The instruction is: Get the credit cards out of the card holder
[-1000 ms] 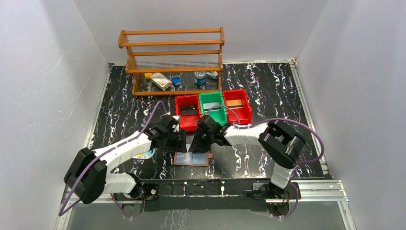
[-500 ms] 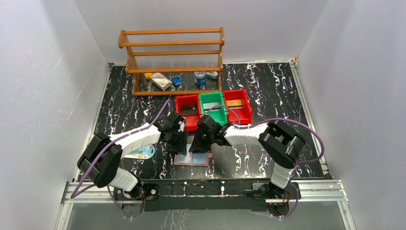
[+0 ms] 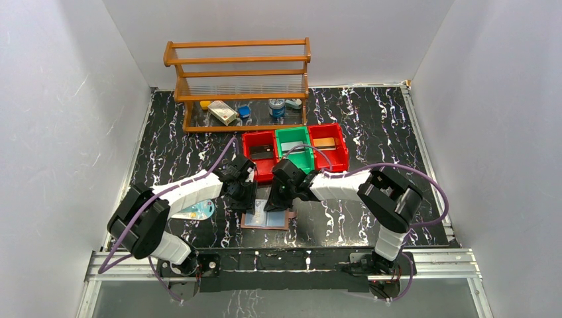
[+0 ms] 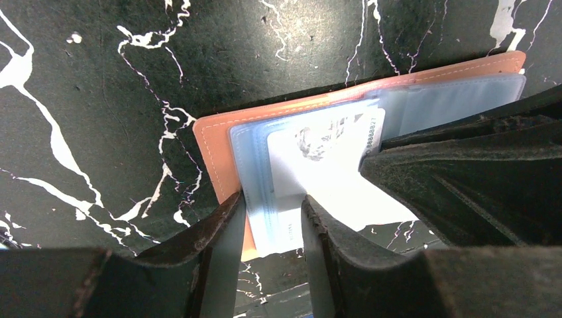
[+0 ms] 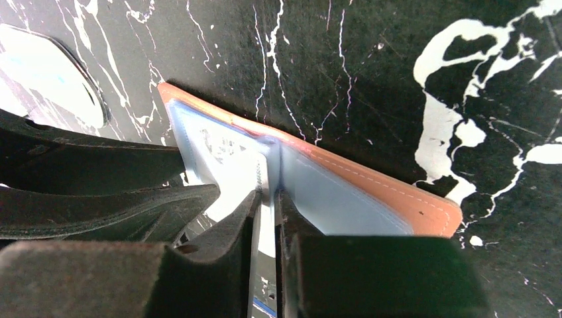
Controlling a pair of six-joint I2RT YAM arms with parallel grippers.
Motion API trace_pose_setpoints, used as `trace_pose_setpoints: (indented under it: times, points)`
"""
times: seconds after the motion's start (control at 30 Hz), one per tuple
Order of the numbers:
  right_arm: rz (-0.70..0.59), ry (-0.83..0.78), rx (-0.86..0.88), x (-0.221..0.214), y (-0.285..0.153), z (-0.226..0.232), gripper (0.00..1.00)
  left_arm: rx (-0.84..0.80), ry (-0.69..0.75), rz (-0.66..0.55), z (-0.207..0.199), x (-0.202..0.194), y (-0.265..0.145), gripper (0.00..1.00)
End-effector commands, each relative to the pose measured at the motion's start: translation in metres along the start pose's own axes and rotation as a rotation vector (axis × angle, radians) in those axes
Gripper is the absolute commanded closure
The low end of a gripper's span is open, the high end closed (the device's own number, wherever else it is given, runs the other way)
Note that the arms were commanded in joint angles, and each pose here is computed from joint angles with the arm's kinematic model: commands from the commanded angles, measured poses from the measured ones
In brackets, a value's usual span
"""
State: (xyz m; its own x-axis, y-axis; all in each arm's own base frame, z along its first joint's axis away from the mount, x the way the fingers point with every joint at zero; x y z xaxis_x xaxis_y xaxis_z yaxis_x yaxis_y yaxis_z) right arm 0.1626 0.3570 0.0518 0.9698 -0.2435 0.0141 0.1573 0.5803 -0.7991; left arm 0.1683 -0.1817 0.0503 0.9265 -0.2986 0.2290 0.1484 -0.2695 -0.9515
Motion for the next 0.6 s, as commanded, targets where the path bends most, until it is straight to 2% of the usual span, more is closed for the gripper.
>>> trace_pose_setpoints:
  times: [0.0,0.2,0.5,0.57]
  points:
    - [-0.018,-0.019,-0.006,0.003,0.001,0.002,0.81,0.046,0.001,0.086,0.011,-0.021,0.006,0.66]
    - [-0.033,-0.022,-0.006,0.004,-0.004,0.003,0.90,0.049,-0.003,0.091,0.011,-0.023,0.006,0.67]
    - [-0.067,-0.025,0.004,0.007,-0.014,0.007,0.91,0.043,0.003,0.091,0.011,-0.023,0.006,0.67]
    - [-0.061,-0.025,0.017,0.006,-0.014,0.008,0.87,0.029,0.007,0.089,0.009,-0.022,0.005,0.70]
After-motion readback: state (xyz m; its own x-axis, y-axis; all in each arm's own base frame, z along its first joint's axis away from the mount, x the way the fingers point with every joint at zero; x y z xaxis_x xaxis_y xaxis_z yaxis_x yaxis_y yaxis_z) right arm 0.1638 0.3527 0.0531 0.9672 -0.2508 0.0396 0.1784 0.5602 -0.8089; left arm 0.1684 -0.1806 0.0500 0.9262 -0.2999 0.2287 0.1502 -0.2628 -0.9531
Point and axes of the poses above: each gripper's point midway between its finger pads, its own y axis out along the fingers, its own z axis along the line the jaws close on, x = y × z, the point moved 3 cm from there along -y, back along the fingers, and after that the axes turned 10 degrees about y, right-handed, at the moved point
